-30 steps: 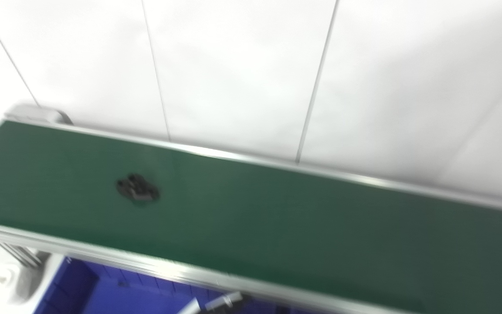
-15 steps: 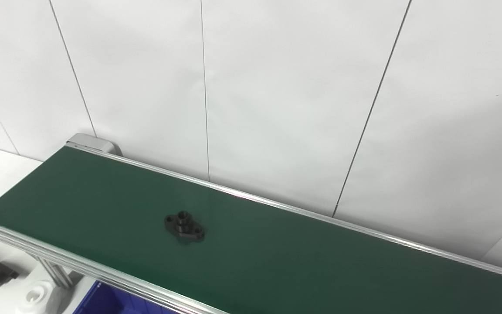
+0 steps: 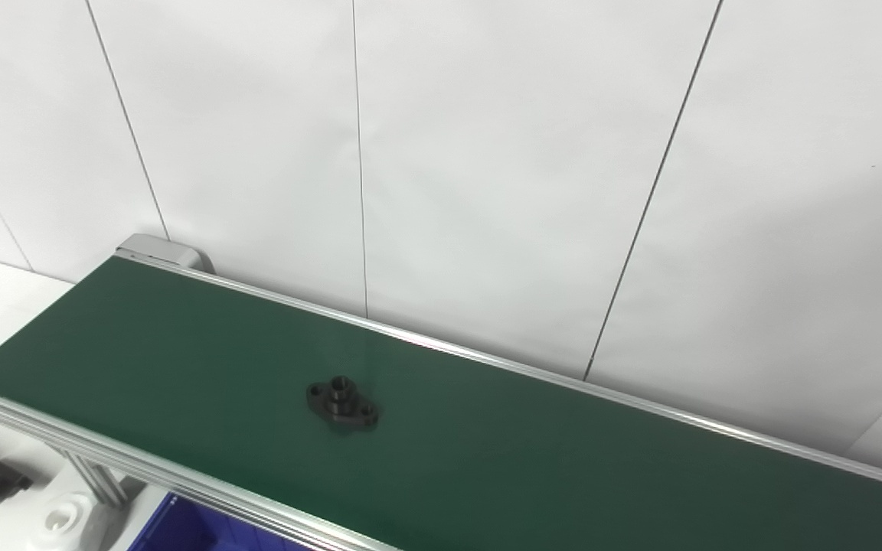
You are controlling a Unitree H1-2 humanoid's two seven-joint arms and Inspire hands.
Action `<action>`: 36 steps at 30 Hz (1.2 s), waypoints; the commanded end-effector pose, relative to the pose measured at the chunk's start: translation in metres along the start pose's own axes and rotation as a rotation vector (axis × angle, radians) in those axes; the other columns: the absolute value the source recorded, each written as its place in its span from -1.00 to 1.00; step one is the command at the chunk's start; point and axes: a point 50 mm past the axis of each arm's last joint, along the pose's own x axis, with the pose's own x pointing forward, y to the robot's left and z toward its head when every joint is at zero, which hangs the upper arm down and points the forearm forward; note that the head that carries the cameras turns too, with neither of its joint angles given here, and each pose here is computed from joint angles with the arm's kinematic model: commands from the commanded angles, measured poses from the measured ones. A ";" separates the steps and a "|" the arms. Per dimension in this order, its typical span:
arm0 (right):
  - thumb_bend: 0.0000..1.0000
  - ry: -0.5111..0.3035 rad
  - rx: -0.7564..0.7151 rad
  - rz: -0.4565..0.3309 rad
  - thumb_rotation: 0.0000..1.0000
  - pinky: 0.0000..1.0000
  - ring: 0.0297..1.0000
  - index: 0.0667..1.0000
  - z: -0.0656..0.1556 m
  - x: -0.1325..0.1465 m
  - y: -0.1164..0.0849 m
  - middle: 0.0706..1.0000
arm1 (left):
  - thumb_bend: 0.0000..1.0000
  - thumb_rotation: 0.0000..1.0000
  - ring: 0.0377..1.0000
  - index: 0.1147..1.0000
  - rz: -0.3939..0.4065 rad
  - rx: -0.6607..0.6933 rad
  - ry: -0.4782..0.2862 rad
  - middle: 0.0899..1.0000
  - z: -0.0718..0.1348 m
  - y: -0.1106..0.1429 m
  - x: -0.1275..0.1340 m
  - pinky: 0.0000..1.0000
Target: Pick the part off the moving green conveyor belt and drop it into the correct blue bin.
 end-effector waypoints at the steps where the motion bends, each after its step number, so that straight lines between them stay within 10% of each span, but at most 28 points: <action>1: 0.93 -0.156 -0.025 -0.037 -0.42 0.02 0.43 0.91 0.028 0.014 -0.012 0.66 | 0.85 -0.41 0.69 0.63 0.007 -0.002 -0.060 0.74 0.008 0.007 0.000 0.56; 7: 0.92 -0.267 0.026 -0.037 -0.53 0.47 0.60 0.93 0.059 0.047 -0.024 0.69 | 0.84 -0.54 0.72 0.66 -0.001 -0.015 -0.071 0.77 0.013 0.011 -0.011 0.58; 19: 0.68 -0.338 -0.027 -0.017 -0.21 0.53 0.66 0.83 0.107 0.100 -0.027 0.72 | 0.84 -0.49 0.80 0.78 -0.014 -0.047 -0.131 0.87 0.035 0.023 -0.035 0.68; 36: 0.63 -0.341 -0.060 0.082 -0.31 0.40 0.54 0.77 0.142 0.161 -0.040 0.65 | 0.86 -0.49 0.93 0.91 -0.005 -0.072 -0.207 0.99 0.065 0.019 -0.021 0.79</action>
